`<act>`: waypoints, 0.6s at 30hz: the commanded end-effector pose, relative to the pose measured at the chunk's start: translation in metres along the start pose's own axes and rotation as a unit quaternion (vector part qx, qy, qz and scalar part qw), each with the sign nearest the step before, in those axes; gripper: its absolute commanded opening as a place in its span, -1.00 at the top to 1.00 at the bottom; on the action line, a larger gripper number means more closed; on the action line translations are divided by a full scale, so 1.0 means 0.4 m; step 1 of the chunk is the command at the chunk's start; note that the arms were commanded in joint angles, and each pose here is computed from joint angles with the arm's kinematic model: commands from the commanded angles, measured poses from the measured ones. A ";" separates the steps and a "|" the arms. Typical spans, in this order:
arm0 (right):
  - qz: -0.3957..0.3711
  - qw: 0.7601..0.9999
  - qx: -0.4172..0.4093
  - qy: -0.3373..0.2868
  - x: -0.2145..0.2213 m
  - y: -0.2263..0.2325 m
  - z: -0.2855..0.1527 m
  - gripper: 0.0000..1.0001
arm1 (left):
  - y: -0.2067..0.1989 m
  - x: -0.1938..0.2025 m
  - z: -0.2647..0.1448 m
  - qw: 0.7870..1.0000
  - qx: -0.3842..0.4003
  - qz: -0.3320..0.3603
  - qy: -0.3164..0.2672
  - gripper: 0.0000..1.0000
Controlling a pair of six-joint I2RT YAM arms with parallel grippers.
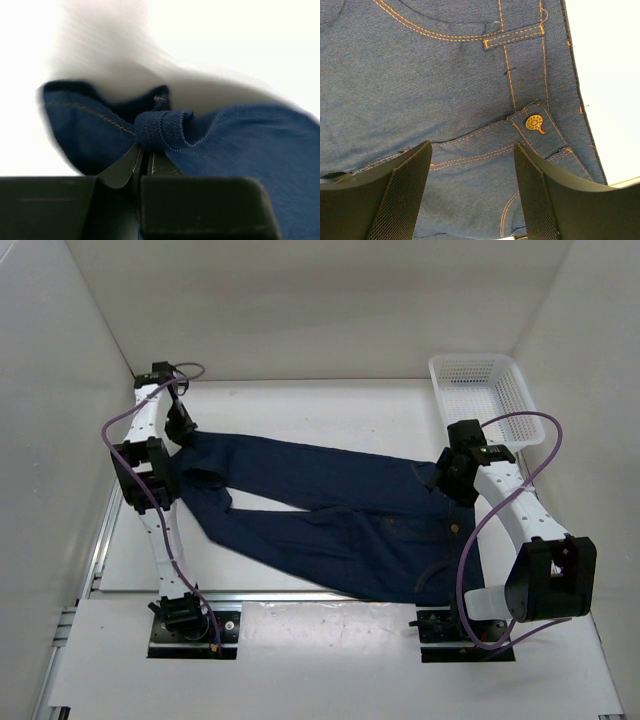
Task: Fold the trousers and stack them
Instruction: Flatten the trousers out
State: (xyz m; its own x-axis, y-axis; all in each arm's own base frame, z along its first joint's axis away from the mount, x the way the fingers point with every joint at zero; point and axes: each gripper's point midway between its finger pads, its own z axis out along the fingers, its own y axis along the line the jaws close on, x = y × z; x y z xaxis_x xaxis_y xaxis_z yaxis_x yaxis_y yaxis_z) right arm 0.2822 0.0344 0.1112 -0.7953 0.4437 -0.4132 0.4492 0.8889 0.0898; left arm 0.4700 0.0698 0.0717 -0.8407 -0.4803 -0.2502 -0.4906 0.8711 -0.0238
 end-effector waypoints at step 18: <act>-0.001 1.000 -0.010 -0.013 -0.010 0.005 -0.016 -0.43 | -0.147 -0.075 -0.251 0.988 0.022 0.059 -0.139 -0.98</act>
State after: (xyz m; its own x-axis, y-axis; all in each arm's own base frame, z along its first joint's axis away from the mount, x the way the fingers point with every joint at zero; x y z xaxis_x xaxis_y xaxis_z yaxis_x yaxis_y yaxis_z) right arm 0.2818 0.0353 0.1111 -0.7966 0.4440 -0.4102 0.4475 0.8894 0.0935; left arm 0.5106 0.0197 0.2136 -0.7389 -0.3199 -0.5931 -0.3605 0.9312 -0.0532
